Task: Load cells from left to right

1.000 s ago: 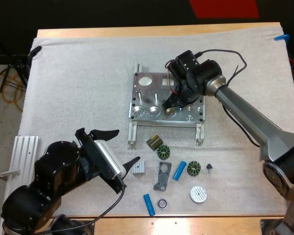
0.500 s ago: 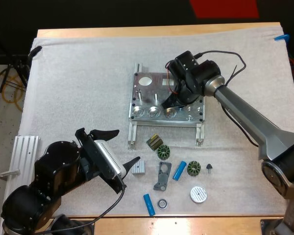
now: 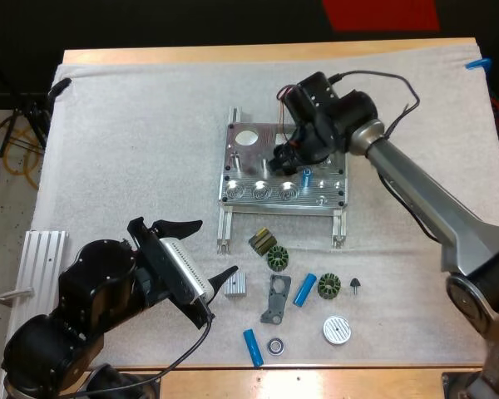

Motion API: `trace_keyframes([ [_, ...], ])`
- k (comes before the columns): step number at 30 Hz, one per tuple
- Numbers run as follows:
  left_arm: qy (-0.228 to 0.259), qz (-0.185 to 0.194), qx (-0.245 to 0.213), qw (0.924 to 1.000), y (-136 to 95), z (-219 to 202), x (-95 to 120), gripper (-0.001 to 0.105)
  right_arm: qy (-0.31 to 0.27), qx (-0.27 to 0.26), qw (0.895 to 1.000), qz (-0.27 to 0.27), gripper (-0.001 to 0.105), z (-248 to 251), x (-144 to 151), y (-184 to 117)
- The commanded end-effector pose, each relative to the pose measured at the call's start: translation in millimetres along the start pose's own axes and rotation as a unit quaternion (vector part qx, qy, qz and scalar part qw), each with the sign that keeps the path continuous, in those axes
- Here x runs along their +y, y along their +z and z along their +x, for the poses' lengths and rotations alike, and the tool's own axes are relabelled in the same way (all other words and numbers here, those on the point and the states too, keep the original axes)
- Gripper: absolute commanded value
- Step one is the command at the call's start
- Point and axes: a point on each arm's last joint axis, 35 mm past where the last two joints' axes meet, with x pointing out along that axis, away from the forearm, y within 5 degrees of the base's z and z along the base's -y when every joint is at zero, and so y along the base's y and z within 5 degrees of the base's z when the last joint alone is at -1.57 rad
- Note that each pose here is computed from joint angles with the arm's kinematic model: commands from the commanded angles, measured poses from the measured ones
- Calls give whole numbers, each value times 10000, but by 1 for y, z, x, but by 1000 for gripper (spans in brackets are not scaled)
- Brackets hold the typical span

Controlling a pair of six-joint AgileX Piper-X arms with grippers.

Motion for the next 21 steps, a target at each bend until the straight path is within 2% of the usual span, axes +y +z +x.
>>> trace_keyframes([
  [1,64,-43,-16,10000,1,0,0,75,-33,-304,9995,-17,70,-27,0,5],
  [7,75,-44,-16,10000,1,0,0,75,-152,-771,9969,-35,70,-87,3,2],
  [13,75,-44,-16,10000,1,0,0,75,-256,-1180,9927,-50,70,-154,9,-14],
  [18,-248,-66,49,9997,0,0,-2,75,-274,-1295,9912,25,70,-190,17,-39],
  [21,-559,-113,201,9982,-4,0,-4,75,-269,-1330,9907,119,70,-203,24,-64],
])
